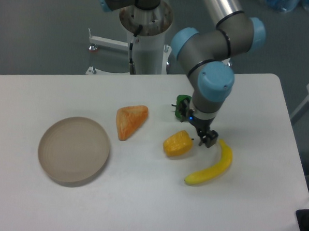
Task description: Pick up the yellow pepper from the table
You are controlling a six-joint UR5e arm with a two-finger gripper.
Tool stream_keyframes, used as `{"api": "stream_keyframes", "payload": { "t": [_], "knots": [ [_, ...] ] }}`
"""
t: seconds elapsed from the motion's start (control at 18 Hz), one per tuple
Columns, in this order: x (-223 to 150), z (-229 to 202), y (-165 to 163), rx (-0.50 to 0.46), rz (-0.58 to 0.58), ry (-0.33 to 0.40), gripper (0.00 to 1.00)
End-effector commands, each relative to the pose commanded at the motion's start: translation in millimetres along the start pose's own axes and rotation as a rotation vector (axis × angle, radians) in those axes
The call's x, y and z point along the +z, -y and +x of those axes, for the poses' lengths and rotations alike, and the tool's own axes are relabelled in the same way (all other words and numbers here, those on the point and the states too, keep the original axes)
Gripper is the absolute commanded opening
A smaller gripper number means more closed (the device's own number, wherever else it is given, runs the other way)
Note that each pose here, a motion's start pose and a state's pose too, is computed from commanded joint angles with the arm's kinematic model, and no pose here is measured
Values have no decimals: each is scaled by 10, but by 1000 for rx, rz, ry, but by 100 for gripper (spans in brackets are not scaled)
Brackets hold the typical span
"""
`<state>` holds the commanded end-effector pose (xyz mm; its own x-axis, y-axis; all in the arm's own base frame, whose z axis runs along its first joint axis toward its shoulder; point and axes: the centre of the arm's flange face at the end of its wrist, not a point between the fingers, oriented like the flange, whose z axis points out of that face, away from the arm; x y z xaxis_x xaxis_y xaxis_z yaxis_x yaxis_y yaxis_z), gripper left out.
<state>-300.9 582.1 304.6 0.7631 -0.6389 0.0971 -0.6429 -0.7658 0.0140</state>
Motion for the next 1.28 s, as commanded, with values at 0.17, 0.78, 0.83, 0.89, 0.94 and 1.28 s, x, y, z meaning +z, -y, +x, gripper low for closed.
{"api": "stream_keyframes", "payload": {
  "t": [0.17,0.78,0.83,0.89,0.94,1.28],
  "knots": [
    [107,33,33,9,4,24,100],
    [409,31,136,29,-14,72,100],
    [461,36,119,28,-25,99,100],
    [529,52,104,28,-31,123,100],
    [565,66,102,29,-36,137,100],
    [621,79,159,29,-35,139,91]
  ]
}}
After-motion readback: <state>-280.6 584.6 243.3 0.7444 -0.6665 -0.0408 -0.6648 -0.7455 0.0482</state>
